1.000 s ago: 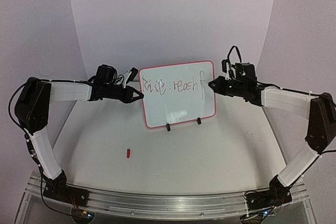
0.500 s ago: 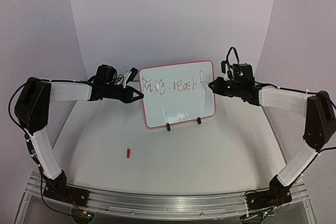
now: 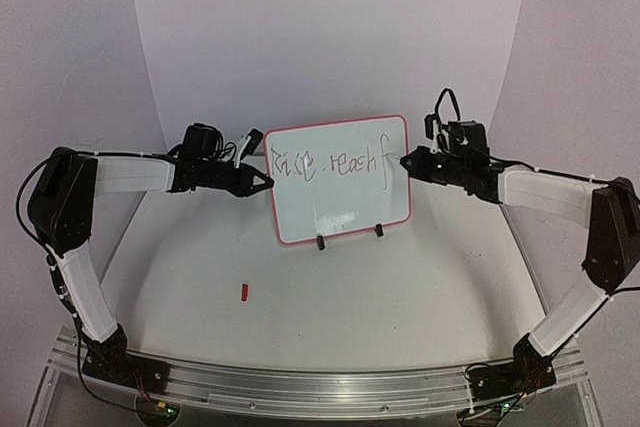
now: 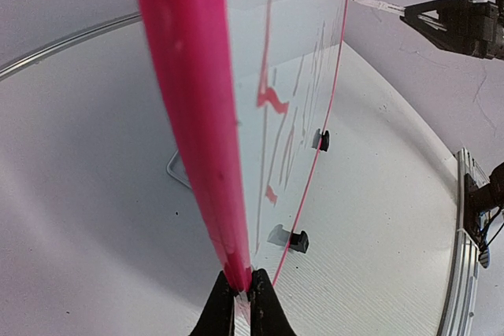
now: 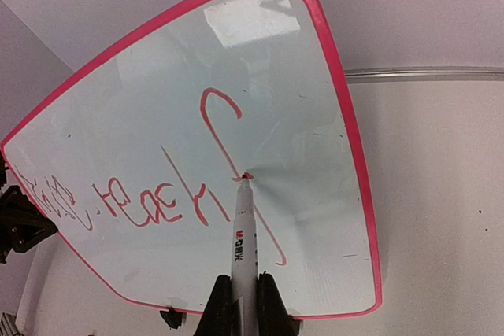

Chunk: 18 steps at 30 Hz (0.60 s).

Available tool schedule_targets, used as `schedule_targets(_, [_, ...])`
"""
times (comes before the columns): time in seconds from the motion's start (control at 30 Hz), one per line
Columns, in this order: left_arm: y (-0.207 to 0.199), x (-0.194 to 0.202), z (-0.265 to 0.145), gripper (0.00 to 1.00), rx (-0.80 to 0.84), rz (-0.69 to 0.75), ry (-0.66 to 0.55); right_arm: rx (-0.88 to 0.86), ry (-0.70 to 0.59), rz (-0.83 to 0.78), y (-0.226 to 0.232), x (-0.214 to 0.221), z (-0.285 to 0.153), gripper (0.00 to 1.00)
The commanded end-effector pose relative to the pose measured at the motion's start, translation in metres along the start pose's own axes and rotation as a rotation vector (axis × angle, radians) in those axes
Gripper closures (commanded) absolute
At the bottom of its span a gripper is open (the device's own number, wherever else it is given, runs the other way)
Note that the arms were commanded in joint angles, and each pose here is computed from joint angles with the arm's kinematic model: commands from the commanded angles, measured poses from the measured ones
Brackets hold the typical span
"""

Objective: Write a sentence on the whiteboard

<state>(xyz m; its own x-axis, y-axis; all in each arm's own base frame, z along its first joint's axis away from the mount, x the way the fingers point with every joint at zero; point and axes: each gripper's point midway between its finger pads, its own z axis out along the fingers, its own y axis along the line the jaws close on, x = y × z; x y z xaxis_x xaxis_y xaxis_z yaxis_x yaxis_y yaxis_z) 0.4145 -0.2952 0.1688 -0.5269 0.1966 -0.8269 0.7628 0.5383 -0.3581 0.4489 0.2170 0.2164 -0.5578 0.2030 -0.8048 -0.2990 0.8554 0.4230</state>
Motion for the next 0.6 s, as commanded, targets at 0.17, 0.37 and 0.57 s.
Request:
schedule_targets(0.17, [0.008, -0.002, -0.005, 1.0, -0.065, 0.04, 0.016, 0.033, -0.056, 0.005, -0.004, -0.013, -0.017, 1.0])
schedule_targets(0.37, [0.007, -0.003, -0.007, 1.0, -0.067, 0.043, 0.016, 0.04, -0.035, 0.012, -0.008, -0.007, -0.007, 1.0])
schedule_targets(0.57, [0.008, -0.002, -0.006, 1.0, -0.067, 0.045, 0.017, 0.047, -0.034, 0.011, -0.01, -0.008, -0.002, 1.0])
